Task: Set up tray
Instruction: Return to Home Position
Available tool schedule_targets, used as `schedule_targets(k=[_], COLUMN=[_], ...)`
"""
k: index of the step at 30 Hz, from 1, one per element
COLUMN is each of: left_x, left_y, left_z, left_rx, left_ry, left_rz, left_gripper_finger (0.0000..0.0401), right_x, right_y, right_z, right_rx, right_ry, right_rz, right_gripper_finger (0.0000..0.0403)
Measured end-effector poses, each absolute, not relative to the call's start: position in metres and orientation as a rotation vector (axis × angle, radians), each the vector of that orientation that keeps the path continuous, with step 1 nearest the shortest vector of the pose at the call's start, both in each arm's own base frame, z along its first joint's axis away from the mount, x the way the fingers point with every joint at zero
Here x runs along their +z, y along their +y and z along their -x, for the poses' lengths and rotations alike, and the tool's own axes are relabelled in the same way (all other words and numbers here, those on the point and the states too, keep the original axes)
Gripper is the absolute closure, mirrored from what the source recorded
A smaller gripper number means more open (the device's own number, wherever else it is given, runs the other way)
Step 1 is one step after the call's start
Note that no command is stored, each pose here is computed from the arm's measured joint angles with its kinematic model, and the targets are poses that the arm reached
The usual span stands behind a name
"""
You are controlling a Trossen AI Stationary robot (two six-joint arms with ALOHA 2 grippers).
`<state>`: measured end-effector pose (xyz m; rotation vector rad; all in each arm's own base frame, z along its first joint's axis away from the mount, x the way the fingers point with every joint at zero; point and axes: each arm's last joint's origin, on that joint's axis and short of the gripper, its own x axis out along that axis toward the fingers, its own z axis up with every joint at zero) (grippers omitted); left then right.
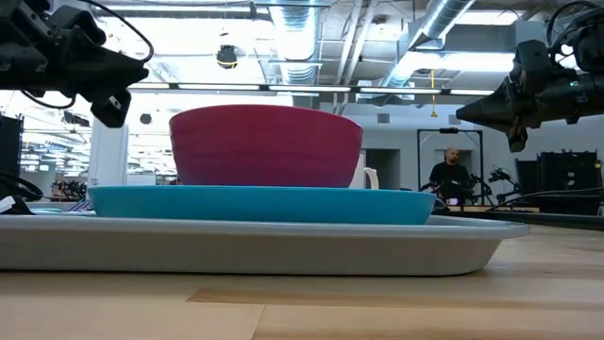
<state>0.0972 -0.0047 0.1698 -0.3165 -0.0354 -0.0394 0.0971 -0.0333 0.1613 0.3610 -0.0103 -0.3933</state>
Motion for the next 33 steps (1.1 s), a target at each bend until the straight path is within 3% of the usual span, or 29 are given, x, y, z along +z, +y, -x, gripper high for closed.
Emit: schedule_targets(k=[33], left_x=[0.1684], left_y=[-0.0048], left_z=[-0.0979], left_rx=[-0.038], left_ry=[-0.023], left_rz=[0.358], left_gripper_finger=[0.0365], right_x=[0.1614], right_y=[-0.0333], right_z=[-0.0971], right_rx=[-0.393], right_ry=[-0.010], right_rz=[-0.361], right_gripper_finger=[0.0397])
